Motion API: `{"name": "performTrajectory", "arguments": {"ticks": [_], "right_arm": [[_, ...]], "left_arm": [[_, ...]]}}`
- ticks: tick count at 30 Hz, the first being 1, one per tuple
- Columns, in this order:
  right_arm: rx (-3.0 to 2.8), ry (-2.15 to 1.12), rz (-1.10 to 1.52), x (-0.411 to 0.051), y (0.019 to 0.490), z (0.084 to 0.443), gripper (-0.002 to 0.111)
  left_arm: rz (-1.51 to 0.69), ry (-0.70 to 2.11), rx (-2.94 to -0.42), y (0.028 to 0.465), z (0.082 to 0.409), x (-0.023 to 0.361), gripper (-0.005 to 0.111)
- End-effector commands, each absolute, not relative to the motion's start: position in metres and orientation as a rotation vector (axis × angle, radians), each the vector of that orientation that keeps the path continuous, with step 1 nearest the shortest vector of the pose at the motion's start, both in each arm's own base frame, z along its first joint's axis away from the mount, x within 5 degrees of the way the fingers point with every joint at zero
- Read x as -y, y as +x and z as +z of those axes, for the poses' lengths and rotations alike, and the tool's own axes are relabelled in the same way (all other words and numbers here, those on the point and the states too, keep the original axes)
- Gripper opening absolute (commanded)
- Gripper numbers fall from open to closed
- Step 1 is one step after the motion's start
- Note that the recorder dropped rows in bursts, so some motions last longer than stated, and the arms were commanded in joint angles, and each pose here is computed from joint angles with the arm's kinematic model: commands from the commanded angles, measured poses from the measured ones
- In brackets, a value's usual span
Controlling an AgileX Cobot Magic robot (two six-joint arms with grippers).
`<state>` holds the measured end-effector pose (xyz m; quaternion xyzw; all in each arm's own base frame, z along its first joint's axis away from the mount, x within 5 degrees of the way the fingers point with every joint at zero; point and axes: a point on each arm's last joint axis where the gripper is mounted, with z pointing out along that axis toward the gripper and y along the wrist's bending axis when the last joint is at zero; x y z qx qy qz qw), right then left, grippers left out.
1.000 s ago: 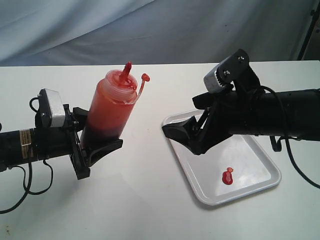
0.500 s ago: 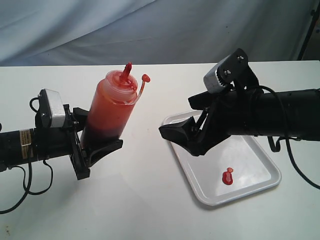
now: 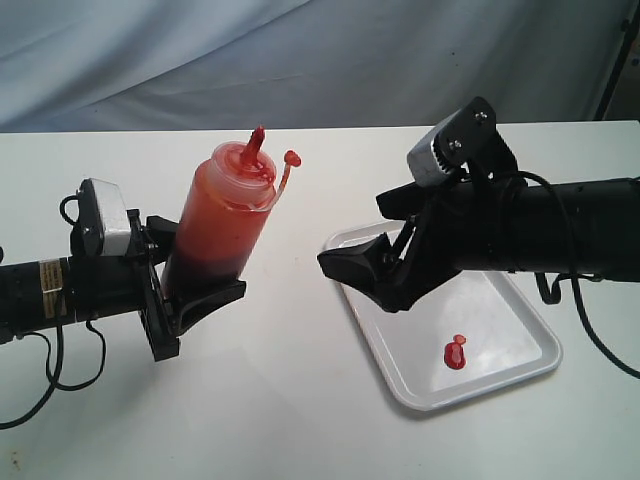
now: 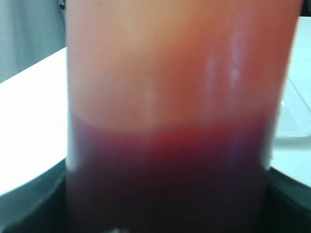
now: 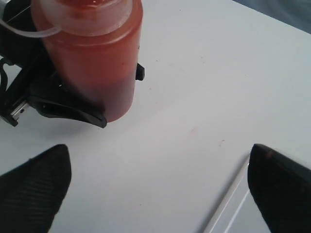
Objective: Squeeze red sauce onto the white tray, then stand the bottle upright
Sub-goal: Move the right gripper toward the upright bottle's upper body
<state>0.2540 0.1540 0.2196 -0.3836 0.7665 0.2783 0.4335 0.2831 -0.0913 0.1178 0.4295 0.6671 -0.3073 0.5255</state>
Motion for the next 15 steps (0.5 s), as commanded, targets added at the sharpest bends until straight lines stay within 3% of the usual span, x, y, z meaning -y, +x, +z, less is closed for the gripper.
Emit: {"name": "performTrajectory", "arguments": {"ticks": [1, 15], "right_arm": [[-1.897, -0.951, 0.698, -0.153, 0.256, 0.222, 0.089], [-1.798, -1.102, 0.806, -0.173, 0.243, 0.218, 0.089]], "left_arm": [[-0.771, 1.004, -1.527, 0.282, 0.13, 0.092, 0.0], [-0.774, 1.009, -1.525, 0.282, 0.13, 0.093, 0.0]]}}
